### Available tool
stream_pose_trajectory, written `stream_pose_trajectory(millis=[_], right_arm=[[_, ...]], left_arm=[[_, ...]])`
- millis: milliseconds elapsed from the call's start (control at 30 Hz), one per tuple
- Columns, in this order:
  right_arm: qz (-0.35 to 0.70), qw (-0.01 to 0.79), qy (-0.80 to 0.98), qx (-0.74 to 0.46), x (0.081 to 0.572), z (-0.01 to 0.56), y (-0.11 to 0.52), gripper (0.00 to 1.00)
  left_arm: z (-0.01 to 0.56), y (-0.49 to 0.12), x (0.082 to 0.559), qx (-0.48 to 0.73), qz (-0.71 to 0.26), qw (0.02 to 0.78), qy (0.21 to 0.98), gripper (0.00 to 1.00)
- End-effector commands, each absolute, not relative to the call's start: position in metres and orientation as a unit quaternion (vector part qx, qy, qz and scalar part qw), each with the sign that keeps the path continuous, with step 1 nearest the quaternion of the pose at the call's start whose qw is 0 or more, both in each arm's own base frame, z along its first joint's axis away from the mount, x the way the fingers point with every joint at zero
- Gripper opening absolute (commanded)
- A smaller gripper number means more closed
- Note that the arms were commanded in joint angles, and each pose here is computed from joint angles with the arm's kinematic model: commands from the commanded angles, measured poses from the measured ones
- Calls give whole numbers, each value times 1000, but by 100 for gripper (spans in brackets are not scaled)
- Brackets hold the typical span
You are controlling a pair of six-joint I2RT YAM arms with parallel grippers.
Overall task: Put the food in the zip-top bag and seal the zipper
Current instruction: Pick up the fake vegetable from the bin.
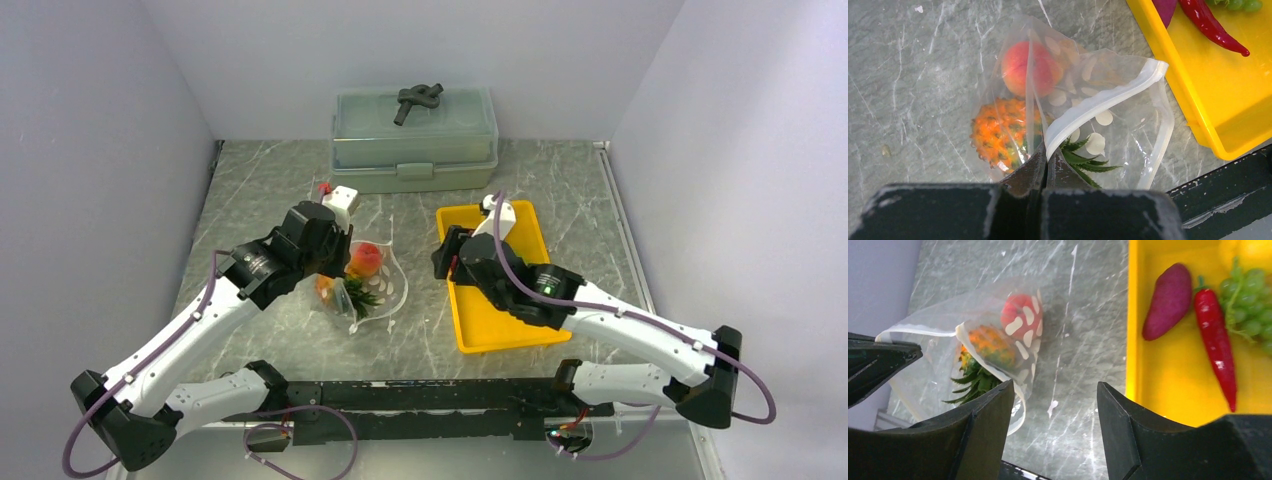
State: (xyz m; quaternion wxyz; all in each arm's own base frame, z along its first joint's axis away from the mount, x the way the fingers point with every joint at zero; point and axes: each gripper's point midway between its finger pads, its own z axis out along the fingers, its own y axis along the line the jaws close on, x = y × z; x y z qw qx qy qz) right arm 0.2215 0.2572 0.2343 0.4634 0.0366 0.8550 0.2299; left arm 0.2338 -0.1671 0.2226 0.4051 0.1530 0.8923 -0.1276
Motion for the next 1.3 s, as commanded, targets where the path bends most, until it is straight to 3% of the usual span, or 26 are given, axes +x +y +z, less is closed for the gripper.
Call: stream_pose_trajectory(millis=[0,600,1267], right_arm=[[171,501,848,35,228,250,219,66],[78,457,885,45,256,198,170,67],[120,374,917,72,320,138,197,65]], left_arm=[[232,-165,236,151,-129,425,883,0],[234,-165,235,150,-133,427,882,0],[232,-164,235,154,-127,425,883,0]])
